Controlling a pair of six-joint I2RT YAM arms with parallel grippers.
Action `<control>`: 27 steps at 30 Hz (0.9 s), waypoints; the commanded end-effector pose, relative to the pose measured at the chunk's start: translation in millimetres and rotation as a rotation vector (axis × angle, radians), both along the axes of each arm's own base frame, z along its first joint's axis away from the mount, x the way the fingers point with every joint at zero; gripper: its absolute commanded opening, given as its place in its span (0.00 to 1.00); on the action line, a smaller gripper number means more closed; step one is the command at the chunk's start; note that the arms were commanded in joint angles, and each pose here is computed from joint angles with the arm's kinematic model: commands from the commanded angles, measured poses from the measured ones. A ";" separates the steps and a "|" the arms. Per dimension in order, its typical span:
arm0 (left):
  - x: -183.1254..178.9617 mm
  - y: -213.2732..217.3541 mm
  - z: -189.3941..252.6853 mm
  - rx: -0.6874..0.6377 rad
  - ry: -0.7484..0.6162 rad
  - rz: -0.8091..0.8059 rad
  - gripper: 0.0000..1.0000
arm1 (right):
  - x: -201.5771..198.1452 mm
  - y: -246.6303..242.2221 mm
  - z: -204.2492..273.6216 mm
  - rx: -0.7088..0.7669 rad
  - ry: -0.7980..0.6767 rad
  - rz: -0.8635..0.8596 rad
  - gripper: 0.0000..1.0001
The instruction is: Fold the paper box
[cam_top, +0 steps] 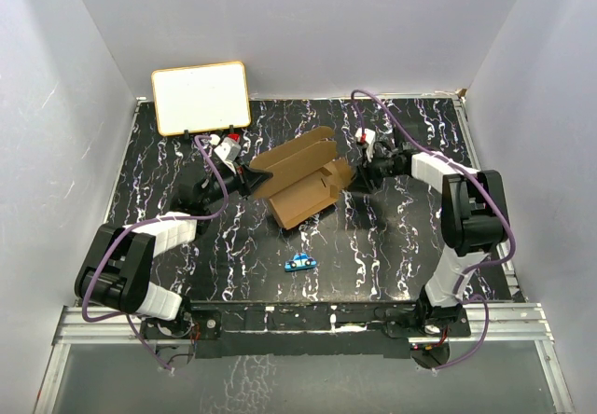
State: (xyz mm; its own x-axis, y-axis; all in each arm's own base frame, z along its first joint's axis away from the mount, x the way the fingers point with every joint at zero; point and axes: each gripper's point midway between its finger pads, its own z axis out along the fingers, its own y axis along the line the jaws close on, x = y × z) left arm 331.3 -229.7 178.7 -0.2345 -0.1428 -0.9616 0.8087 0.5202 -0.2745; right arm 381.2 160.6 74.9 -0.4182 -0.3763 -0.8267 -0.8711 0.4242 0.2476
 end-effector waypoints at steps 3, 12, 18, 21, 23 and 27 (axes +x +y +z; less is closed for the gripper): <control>-5.8 -3.8 7.8 -0.005 -0.030 -0.033 0.00 | -31.9 10.7 24.7 0.012 -0.360 0.305 0.59; -5.6 -4.8 9.1 -0.013 -0.026 -0.038 0.00 | -24.0 25.1 -1.0 -0.144 -0.416 0.319 0.61; -5.5 -4.6 7.9 -0.013 -0.025 -0.037 0.00 | -15.5 22.6 -11.1 -0.188 -0.416 0.292 0.59; -4.8 -4.8 6.9 -0.013 -0.022 -0.036 0.00 | -23.2 31.8 -15.7 -0.187 -0.422 0.331 0.57; -4.9 -4.7 6.7 -0.013 -0.019 -0.035 0.00 | -28.6 39.0 -20.1 -0.193 -0.425 0.359 0.54; -5.0 -4.3 6.5 -0.013 -0.018 -0.032 0.00 | -30.0 44.3 -31.6 -0.218 -0.411 0.376 0.50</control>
State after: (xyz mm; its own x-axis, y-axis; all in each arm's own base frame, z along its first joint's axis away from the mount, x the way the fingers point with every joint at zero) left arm 329.5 -231.0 176.6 -0.2487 -0.1425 -0.9580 0.8115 0.5093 -0.2864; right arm 344.5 192.3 48.7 0.0312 -0.6189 -0.7848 -0.9829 0.1234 -0.1364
